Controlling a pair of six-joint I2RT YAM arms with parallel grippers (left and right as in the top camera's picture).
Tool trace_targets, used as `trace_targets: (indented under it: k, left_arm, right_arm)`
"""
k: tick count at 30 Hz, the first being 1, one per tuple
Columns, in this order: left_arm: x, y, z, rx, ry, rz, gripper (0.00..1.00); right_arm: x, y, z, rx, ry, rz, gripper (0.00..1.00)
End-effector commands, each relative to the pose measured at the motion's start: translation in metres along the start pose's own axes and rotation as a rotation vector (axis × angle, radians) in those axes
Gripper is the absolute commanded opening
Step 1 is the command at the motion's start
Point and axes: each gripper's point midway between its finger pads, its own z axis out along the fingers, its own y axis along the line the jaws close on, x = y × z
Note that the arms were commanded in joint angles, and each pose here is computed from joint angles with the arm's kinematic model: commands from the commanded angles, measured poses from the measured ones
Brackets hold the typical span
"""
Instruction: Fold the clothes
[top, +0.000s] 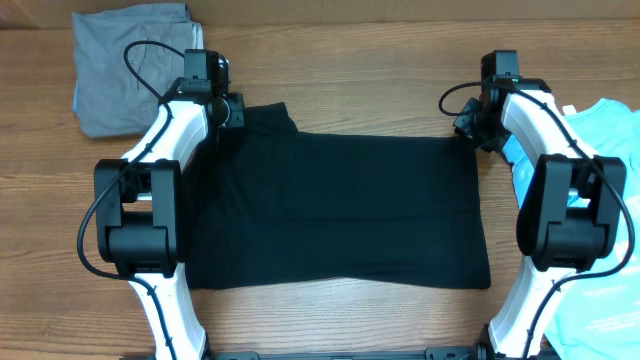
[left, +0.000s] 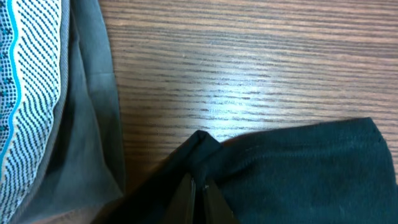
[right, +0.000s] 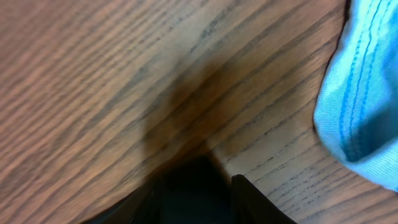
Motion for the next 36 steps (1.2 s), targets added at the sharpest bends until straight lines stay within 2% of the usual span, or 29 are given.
trace_targets:
  k: [1,7,18,21,31,34,36]
  left_arm:
    - [-0.006,-0.004,-0.001,0.013,-0.007,-0.001,0.04]
    - [-0.005,-0.004,-0.001,0.013,-0.007,-0.001,0.04]
    - [-0.005,-0.004,-0.001,0.013,-0.006,-0.002,0.04]
    - [-0.005,-0.004,-0.001,0.012,-0.006,-0.002,0.11]
    - [-0.006,-0.004,-0.001,0.012,-0.007,-0.002,0.11]
    - [-0.005,-0.004,-0.001,0.012,-0.007,-0.002,0.09]
    - [-0.005,-0.004,-0.001,0.013,-0.006,-0.002,0.08]
  right_arm:
    - [-0.011,0.001,-0.001,0.006,-0.026,0.007,0.38]
    - [-0.006,-0.002,0.003,0.020,-0.006,0.005,0.34]
    - [-0.007,-0.002,0.004,0.019,-0.008,0.005,0.35]
    - [-0.006,-0.002,0.004,0.019,-0.007,0.005,0.35]
    - [0.000,-0.005,0.011,0.025,0.002,0.004,0.34]
    - [0.000,-0.005,0.011,0.025,0.003,0.004,0.27]
    - [0.000,-0.005,0.011,0.025,0.003,0.004,0.27]
